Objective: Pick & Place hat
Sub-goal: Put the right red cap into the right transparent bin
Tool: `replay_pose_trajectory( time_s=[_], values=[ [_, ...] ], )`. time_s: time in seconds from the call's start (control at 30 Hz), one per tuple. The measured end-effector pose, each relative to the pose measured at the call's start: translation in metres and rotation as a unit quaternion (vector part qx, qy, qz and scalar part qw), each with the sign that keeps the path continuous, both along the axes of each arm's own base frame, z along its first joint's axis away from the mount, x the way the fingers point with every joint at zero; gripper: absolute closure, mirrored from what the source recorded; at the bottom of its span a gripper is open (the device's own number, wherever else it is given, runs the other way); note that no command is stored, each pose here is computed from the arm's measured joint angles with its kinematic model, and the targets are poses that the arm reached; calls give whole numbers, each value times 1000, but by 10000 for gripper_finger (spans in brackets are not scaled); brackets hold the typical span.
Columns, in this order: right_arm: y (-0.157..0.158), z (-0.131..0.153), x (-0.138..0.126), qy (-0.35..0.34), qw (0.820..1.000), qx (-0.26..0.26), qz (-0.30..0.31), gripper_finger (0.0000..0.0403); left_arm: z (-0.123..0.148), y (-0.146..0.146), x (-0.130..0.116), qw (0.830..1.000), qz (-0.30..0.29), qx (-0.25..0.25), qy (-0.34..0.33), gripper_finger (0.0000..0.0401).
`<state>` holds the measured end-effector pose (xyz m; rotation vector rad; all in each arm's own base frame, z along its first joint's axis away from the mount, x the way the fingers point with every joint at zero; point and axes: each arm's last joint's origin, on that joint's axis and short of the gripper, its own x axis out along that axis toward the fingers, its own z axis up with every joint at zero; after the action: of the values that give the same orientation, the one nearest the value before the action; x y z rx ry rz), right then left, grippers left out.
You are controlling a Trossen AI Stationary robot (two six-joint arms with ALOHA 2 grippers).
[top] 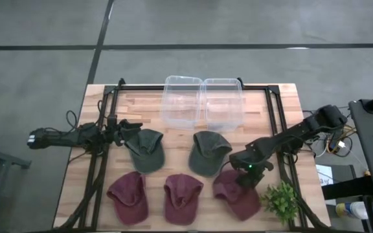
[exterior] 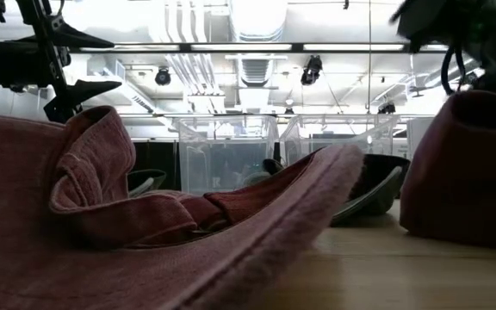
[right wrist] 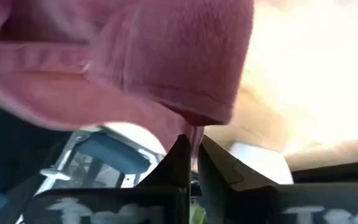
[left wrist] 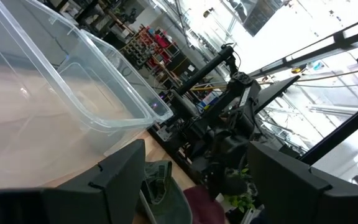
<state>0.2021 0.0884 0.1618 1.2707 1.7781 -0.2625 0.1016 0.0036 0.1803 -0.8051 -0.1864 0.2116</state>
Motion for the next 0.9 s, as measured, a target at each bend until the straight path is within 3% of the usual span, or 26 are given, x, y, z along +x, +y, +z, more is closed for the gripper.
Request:
replay_pose_trajectory(
  time_s=[0.37, 0.67, 0.9],
  values=[
    [-8, 51, -19, -82, 994, 16, -69, 394, 0, 0, 0, 1000, 0, 0, 1, 126],
    [-18, 82, -39, -161, 978, 11, -130, 394, 0, 0, 0, 1000, -1, 0, 1, 126],
    [-21, 105, -49, -200, 970, 48, -130, 395, 0, 0, 0, 1000, 0, 0, 1, 126]
  ],
)
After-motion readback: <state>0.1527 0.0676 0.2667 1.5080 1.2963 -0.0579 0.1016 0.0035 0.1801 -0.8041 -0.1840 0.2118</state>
